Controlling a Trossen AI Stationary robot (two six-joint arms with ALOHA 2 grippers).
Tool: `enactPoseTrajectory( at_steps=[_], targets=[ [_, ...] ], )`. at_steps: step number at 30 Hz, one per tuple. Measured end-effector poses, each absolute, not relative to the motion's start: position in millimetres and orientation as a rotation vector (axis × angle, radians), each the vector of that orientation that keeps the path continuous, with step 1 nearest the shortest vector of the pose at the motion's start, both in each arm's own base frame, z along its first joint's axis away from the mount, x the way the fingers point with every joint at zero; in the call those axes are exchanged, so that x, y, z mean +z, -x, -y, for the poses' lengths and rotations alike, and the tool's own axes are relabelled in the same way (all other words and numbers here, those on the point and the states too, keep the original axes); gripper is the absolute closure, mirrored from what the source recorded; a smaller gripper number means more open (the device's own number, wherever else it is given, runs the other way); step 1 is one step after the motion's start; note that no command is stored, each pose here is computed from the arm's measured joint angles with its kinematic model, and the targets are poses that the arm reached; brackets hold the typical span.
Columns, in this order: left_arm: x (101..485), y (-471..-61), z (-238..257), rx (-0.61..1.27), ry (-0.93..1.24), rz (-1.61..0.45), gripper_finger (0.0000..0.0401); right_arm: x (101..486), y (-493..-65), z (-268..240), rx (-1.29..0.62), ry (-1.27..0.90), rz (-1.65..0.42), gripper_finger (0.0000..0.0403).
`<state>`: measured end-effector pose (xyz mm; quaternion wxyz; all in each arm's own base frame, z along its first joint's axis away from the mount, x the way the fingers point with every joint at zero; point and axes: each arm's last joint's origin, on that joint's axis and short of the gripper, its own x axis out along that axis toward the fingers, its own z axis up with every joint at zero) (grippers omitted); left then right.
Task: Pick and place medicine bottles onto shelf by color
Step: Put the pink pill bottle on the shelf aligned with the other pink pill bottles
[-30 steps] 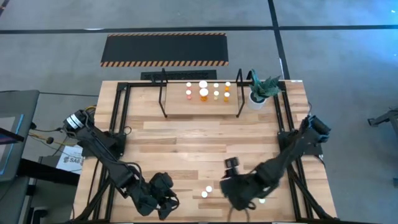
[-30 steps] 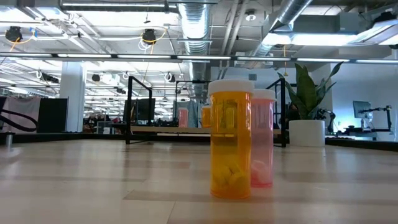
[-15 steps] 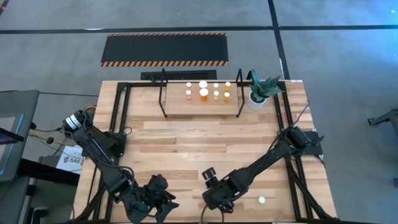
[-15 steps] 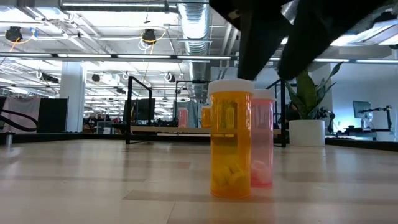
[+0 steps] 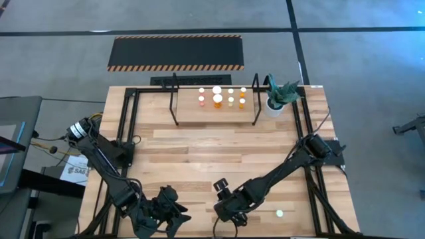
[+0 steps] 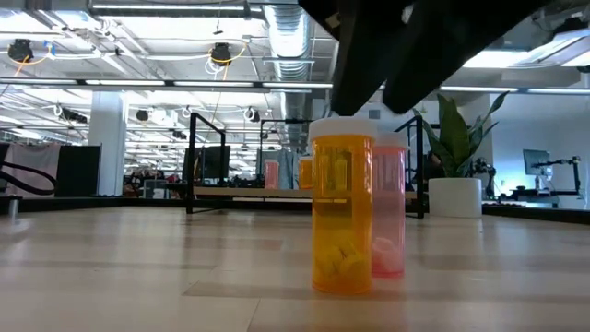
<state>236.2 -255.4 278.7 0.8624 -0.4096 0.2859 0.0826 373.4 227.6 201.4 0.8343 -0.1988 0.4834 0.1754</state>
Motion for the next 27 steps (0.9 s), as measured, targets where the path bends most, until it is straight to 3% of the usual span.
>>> enactPoseTrajectory(
  at_steps=[10, 21, 27],
  targets=[
    [279, -236, 255, 0.173, 0.860, -0.597, 0.0228, 170, -365, -217, 0.358, 0.411, -1.090, 0.0234],
    [278, -236, 255, 0.177, 0.855, -0.600, 0.0228, 170, -365, -217, 0.340, 0.380, -1.093, 0.0280],
    [278, -238, 254, 0.183, 0.858, -0.598, 0.0228, 174, -362, -210, 0.327, 0.387, -1.133, 0.0267]
  ],
)
